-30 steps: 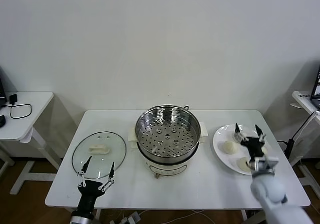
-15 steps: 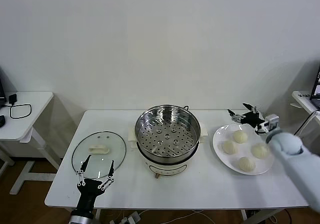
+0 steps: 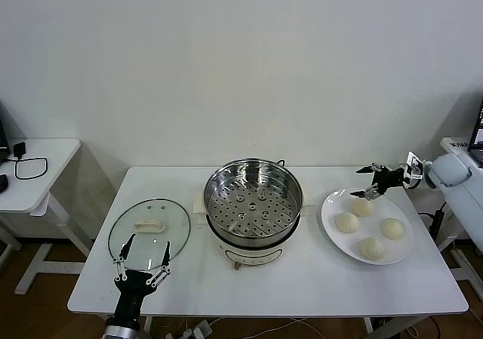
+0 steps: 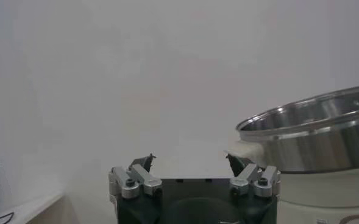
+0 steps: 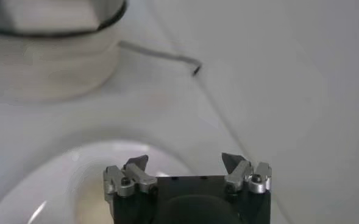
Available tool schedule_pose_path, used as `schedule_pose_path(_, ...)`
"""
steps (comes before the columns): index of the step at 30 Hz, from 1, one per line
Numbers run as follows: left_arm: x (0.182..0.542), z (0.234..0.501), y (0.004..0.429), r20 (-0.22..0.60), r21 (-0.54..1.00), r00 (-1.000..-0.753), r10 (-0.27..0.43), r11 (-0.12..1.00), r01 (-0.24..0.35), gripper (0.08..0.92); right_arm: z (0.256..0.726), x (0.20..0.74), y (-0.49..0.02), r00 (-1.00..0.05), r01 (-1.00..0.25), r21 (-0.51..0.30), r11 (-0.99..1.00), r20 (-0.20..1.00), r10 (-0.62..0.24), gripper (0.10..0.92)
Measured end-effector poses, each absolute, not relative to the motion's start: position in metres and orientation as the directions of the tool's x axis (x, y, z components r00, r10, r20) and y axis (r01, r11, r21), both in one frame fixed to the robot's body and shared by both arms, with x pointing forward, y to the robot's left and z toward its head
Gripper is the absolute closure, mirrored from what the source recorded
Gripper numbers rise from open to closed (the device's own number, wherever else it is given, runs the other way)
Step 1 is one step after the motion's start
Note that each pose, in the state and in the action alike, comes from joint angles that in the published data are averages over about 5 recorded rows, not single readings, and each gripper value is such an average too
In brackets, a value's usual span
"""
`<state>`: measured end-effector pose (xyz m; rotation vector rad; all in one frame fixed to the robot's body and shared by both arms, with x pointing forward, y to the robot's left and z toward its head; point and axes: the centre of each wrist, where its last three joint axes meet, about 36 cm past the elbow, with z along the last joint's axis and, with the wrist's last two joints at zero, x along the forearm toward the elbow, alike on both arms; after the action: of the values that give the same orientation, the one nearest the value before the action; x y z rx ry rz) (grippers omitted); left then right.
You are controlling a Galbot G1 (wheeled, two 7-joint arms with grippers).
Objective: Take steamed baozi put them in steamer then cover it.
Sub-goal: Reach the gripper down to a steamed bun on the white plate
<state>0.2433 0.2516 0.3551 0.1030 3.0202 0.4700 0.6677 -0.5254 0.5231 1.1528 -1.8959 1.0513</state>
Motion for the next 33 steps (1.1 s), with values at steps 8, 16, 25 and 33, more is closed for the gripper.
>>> schedule_pose_path(8, 0.243, 0.355, 0.25, -0.07, 0.3, -0.995, 0.075, 0.953, 0.051, 0.177, 0.519, 0.694, -0.507, -0.265, -0.96, -0.235, 0.153, 0.936, -0.231, 0.2)
schedule_pose_path(16, 0.241, 0.351, 0.249, -0.066, 0.297, -0.995, 0.071, 0.954, 0.048, 0.177, 0.503, 0.709, -0.488, -0.217, -0.975, -0.207, 0.084, 0.966, -0.139, 0.2)
schedule_pose_path(25, 0.241, 0.35, 0.249, -0.067, 0.295, -0.995, 0.07, 0.954, 0.047, 0.177, 0.483, 0.714, -0.476, -0.233, -0.972, -0.231, 0.034, 0.969, -0.079, 0.2)
schedule_pose_path(33, 0.243, 0.35, 0.247, -0.07, 0.293, -0.995, 0.072, 0.955, 0.048, 0.177, 0.468, 0.713, -0.47, -0.257, -0.966, -0.257, 0.007, 0.965, -0.059, 0.201)
